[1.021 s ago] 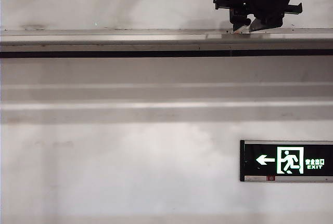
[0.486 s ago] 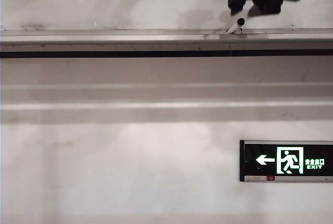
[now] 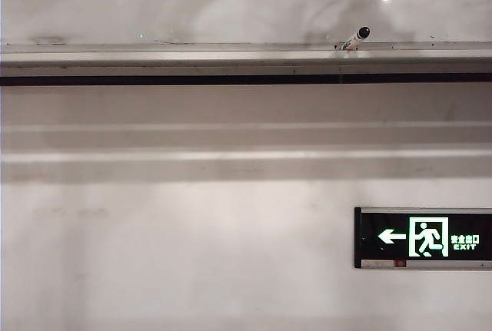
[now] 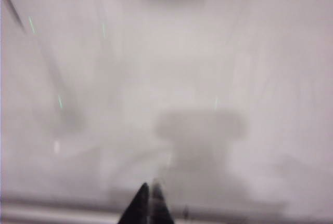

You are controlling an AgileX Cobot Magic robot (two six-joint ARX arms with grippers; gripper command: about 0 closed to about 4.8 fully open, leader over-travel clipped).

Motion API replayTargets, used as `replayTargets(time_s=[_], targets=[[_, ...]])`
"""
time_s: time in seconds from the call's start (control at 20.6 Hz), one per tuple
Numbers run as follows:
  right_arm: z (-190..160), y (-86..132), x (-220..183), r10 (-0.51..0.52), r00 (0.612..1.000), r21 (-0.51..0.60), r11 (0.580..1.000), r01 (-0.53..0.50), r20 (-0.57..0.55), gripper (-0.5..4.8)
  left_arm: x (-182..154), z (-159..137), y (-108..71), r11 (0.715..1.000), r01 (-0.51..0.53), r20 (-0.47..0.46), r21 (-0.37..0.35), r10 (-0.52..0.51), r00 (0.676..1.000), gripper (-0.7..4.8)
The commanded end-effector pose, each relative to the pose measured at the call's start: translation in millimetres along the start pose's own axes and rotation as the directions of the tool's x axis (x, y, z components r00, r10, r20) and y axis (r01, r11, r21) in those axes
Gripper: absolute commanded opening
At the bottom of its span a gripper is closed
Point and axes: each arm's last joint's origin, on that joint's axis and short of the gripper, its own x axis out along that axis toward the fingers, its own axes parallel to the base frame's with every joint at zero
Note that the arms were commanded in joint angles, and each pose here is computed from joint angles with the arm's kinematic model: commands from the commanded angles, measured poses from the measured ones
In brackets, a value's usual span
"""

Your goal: Take a marker from the whiteboard tray, write "Hi!" on the whiteboard, and then put the marker back vertically into the whiteboard tray.

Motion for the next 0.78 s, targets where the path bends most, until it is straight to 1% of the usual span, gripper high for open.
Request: replayTargets(time_s=[0.05,0.1,0.15,0.24,0.39,0.49,0.53,0.63,0.68,0.73,0.78], targets=[[32.0,-2.8,-36.1,0.005,0.999,0.006,1.0,-0.006,0.044,-0.01,-2.6,0.4,-0.6,1.0,0.0,-0.009,-0.002,0.0,1.0,-0.06],[44.5,-5.1,-55.3,0.007,0.999,0.004,1.0,-0.007,0.054,-0.01,-3.8,0.5,-0.8,1.0,-0.001,-0.01,-0.002,0.001,1.0,-0.06],[49.0,-6.1,-63.8,0.01,0.999,0.001,1.0,-0.01,0.052,-0.01,-5.3,0.7,-0.8,1.0,-0.008,-0.011,-0.007,0.008,1.0,-0.06],[60.3,-9.6,-93.2,0.033,0.999,-0.045,0.998,-0.032,0.025,-0.01,-13.3,2.0,-0.2,0.996,-0.084,-0.014,-0.009,0.084,0.996,-0.06],[60.6,-15.1,-122.9,0.026,0.998,-0.118,0.993,-0.032,-0.051,-0.01,-32.8,3.4,-1.9,0.987,-0.161,-0.017,-0.027,0.161,0.987,-0.06],[52.3,-19.2,-141.0,0.032,0.999,-0.118,0.992,-0.035,-0.034,-0.01,-48.3,-5.5,-3.4,0.972,-0.231,-0.031,-0.036,0.23,0.973,-0.06],[47.7,-20.5,-145.9,0.034,0.999,-0.116,0.993,-0.036,-0.024,-0.01,-53.0,-9.7,-4.1,0.969,-0.245,-0.037,-0.034,0.244,0.969,-0.06],[28.4,-25.3,-164.7,0.06,0.998,-0.111,0.992,-0.058,0.012,-0.01,-70.5,-29.2,-8.5,0.968,-0.249,-0.04,-0.014,0.248,0.968,-0.06],[14.3,-27.7,-173.6,0.085,0.996,-0.11,0.99,-0.082,0.02,-0.01,-82.3,-46.2,-11.8,0.968,-0.249,-0.02,-0.016,0.249,0.968,-0.06],[2.6,-29.5,-178.7,0.093,0.996,-0.11,0.99,-0.091,0.015,-0.01,-89.6,-56.4,-13.8,0.968,-0.25,0.0,-0.017,0.25,0.968,-0.06],[-13.0,-32.7,-186.9,0.089,0.996,-0.112,0.99,-0.089,0.0,-0.01,-100.3,-73.5,-16.9,0.968,-0.251,0.034,-0.013,0.252,0.967,-0.06]])
